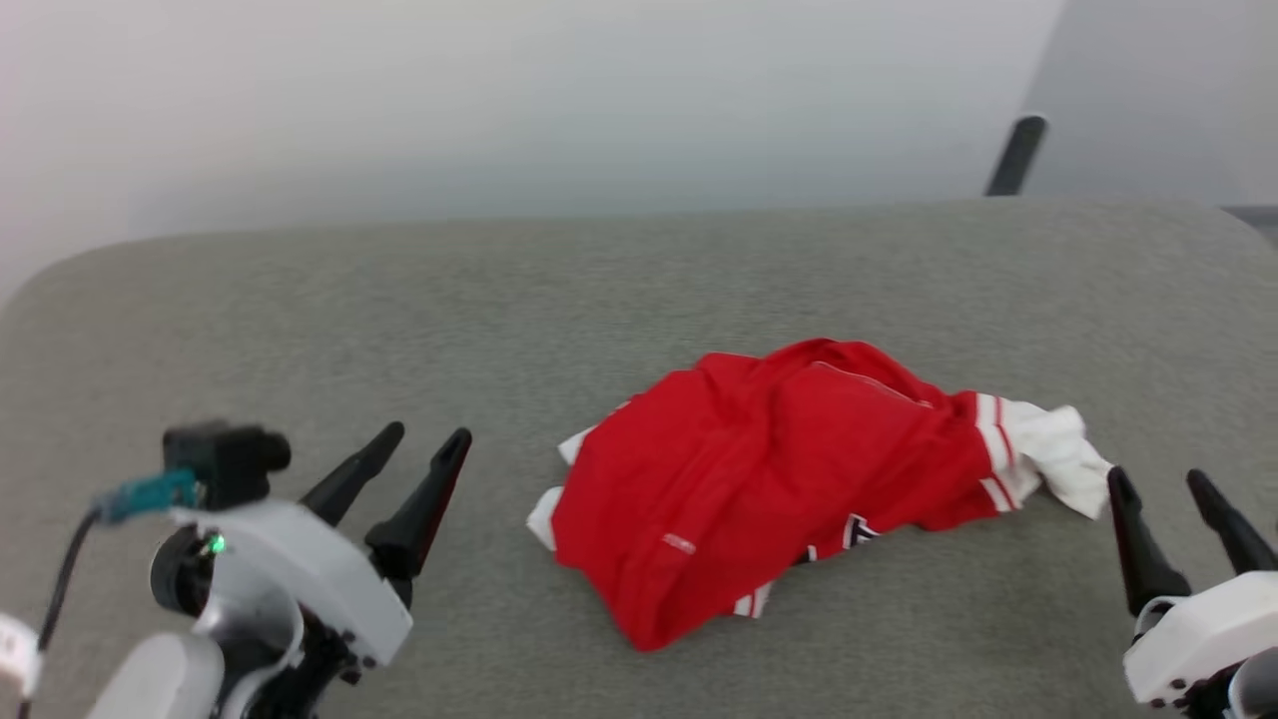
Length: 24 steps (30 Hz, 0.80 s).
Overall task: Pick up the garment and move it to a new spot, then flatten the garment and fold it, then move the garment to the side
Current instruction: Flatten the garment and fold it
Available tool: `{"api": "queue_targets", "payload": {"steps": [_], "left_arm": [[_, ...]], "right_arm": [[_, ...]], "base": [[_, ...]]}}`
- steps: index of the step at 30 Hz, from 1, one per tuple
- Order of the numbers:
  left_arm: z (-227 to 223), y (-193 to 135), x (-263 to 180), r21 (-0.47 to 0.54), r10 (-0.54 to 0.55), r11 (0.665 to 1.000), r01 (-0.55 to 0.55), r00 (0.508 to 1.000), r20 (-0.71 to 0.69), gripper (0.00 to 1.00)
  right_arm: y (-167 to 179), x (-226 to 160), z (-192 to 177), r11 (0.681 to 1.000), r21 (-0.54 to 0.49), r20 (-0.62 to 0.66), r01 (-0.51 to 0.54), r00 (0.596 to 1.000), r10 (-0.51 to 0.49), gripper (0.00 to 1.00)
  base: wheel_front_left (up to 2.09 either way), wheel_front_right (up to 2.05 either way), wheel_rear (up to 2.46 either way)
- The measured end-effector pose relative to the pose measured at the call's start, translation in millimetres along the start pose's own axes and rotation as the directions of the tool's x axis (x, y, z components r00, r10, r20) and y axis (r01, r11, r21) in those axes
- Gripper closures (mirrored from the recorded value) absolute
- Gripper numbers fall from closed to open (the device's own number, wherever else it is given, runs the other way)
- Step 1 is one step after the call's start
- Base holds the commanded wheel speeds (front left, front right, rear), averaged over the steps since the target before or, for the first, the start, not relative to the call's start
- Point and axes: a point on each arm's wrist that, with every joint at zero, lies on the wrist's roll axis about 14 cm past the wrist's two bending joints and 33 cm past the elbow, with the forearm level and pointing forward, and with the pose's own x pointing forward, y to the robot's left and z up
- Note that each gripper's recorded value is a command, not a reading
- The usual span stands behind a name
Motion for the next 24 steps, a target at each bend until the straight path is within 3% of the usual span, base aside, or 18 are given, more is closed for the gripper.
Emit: {"api": "queue_targets", "payload": {"steps": [6, 13, 24], "left_arm": [[-19.6, -27.7, 24.6, -0.064, -0.082, 0.996, 0.069, 0.97, -0.231, 0.0], [-52.4, -33.3, 41.8, -0.066, -0.082, 0.996, 0.057, 0.872, -0.483, 0.0], [-101.5, -28.4, 52.4, -0.064, -0.064, 0.998, 0.027, 0.731, -0.679, 0.0]], "right_arm": [[-4.6, -16.1, -5.7, 0.999, 0.035, 0.001, 0.036, 0.999, -0.036, 0.0], [-7.0, -24.6, -7.6, 0.996, 0.068, 0.004, 0.055, 0.998, -0.055, 0.0], [-24.6, -34.0, -10.6, 0.99, 0.083, -0.002, 0.117, 0.993, -0.118, 0.0]], "base": [[0.0, 0.0, 0.0], [0.0, 0.0, 0.0], [0.0, 0.0, 0.0]]}}
